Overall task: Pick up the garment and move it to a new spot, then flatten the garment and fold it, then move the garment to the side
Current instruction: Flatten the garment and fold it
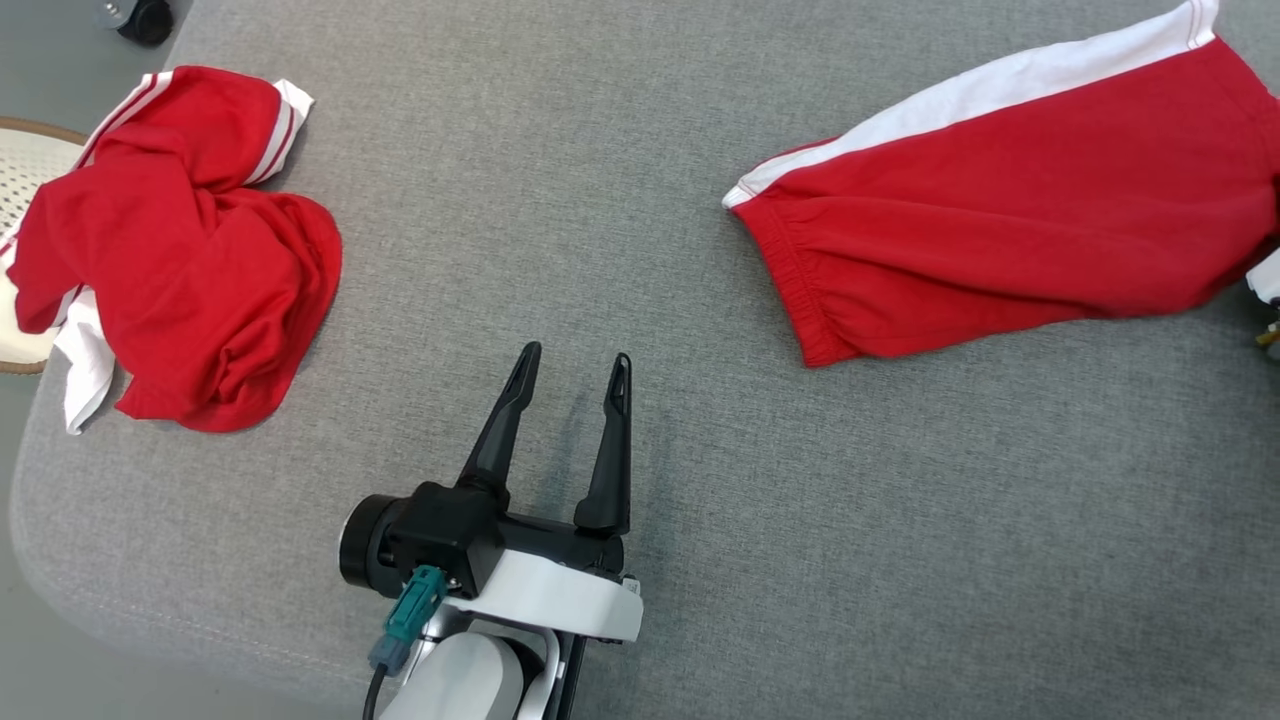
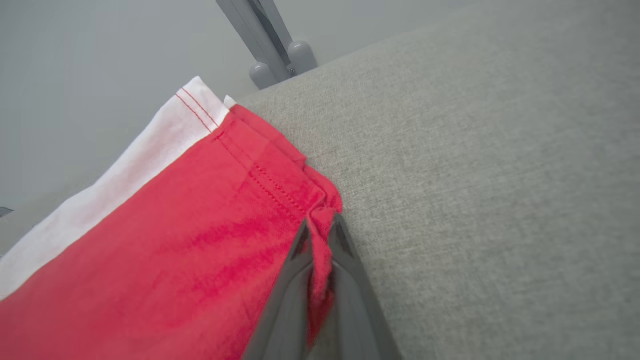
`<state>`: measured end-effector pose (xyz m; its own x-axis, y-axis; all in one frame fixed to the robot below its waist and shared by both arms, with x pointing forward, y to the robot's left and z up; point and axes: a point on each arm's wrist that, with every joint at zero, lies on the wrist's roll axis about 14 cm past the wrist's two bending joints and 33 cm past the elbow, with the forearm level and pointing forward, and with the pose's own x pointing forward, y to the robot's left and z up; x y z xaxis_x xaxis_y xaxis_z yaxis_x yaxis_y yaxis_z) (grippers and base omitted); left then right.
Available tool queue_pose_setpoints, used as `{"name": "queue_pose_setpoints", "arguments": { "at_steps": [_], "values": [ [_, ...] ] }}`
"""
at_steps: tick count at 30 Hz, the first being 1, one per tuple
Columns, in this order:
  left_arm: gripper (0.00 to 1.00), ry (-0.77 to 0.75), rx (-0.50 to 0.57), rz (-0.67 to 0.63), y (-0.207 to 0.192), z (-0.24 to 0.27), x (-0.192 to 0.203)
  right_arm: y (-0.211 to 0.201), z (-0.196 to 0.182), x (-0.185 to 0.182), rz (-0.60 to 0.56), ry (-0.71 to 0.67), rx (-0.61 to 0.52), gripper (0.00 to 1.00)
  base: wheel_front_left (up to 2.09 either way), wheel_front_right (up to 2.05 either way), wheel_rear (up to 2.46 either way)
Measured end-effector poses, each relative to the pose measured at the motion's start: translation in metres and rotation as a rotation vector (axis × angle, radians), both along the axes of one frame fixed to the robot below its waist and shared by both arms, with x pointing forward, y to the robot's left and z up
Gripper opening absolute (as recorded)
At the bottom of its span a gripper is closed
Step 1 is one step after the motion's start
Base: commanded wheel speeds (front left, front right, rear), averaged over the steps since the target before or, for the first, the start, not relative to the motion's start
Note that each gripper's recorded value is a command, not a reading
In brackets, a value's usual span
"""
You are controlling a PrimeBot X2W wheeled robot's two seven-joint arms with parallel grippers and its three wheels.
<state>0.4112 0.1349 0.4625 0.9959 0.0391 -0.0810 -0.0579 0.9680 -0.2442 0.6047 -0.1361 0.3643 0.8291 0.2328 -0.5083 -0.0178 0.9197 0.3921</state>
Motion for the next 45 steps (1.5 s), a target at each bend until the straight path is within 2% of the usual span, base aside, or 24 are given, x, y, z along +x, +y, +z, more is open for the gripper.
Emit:
{"name": "queue_pose_setpoints", "arguments": {
  "at_steps": [8,17,33,39,45],
  "values": [
    [1.0,-0.007,0.005,-0.029,-0.009,-0.001,0.006,-0.003,0.014,-0.007,-0.055,-0.103,0.093,0.0,0.0,0.0,0.0],
    [1.0,-0.044,0.002,-0.084,-0.027,0.008,0.012,-0.024,0.024,-0.049,-0.15,-0.184,0.183,0.0,0.0,0.0,0.0],
    [1.0,-0.104,-0.016,-0.184,-0.059,0.029,0.003,-0.107,0.026,-0.137,-0.347,-0.181,0.142,0.0,0.0,0.0,0.0],
    [1.0,-0.118,-0.021,-0.211,-0.067,0.034,-0.001,-0.119,0.032,-0.148,-0.378,-0.189,0.128,0.0,0.0,0.0,0.0],
    [1.0,-0.131,-0.018,-0.212,-0.066,0.039,-0.004,-0.109,0.049,-0.141,-0.349,-0.241,0.144,0.0,0.0,0.0,0.0]
  ]
}}
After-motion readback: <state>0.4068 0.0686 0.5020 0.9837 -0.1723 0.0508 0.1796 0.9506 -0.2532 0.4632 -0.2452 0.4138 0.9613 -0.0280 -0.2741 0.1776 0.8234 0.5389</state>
